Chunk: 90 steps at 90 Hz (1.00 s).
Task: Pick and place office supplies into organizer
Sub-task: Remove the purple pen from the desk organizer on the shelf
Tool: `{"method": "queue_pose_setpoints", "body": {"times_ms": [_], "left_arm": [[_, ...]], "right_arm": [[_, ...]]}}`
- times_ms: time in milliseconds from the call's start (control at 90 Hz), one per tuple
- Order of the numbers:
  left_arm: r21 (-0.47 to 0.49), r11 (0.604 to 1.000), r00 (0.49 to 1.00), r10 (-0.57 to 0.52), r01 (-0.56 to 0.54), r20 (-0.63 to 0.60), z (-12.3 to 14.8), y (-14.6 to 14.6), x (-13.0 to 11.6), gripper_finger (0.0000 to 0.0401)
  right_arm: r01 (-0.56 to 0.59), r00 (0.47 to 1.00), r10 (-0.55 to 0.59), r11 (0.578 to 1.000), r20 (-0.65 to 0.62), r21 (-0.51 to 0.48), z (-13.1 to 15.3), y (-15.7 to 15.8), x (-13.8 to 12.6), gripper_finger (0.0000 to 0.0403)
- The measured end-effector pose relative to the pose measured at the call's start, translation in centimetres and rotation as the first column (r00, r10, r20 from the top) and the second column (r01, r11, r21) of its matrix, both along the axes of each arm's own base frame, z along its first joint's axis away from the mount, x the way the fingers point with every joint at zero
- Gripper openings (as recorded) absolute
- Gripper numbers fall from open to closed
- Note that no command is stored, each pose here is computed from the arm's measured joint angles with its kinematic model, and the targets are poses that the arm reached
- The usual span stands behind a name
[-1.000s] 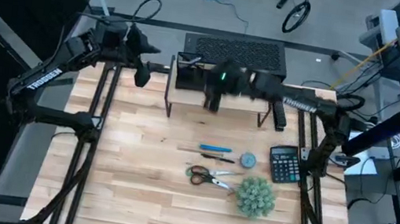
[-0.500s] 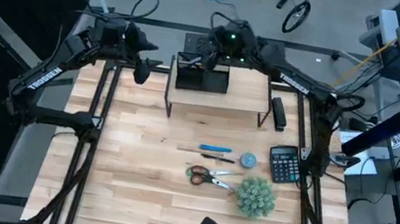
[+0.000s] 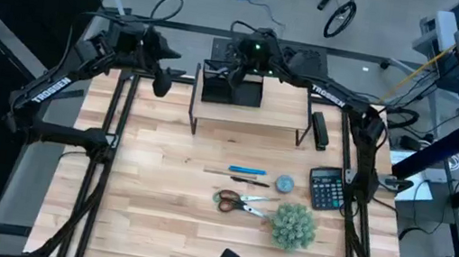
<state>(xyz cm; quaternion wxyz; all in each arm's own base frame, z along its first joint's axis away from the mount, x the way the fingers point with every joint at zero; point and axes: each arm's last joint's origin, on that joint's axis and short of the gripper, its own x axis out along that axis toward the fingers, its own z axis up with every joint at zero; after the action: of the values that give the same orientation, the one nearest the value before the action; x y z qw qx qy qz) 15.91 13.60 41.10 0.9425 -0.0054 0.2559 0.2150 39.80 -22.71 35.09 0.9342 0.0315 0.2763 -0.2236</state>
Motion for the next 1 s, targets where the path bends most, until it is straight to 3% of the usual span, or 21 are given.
{"method": "queue_pose_setpoints", "body": {"times_ms": [422,600,856,1000], "left_arm": [[0.0,1.0,1.0,0.0,0.0,0.0,0.0,0.0,0.0,0.0249],[0.0,1.0,1.0,0.0,0.0,0.0,0.0,0.0,0.0,0.0249],[0.0,1.0,1.0,0.0,0.0,0.0,0.0,0.0,0.0,0.0249],[0.0,1.0,1.0,0.0,0.0,0.0,0.0,0.0,0.0,0.0249]], "right_arm": [[-0.015,1.0,0.016,1.0,-0.023,0.004,-1.3,-0.2,0.8,0.0193],[-0.022,0.999,0.022,1.0,-0.037,0.001,-1.4,-0.2,0.8,0.0139],[-0.057,0.997,0.055,0.998,-0.057,-0.035,-1.4,-0.2,0.8,0.0022],[-0.06,0.997,0.057,0.997,-0.057,-0.05,-1.4,-0.1,0.8,0.0017]]}}
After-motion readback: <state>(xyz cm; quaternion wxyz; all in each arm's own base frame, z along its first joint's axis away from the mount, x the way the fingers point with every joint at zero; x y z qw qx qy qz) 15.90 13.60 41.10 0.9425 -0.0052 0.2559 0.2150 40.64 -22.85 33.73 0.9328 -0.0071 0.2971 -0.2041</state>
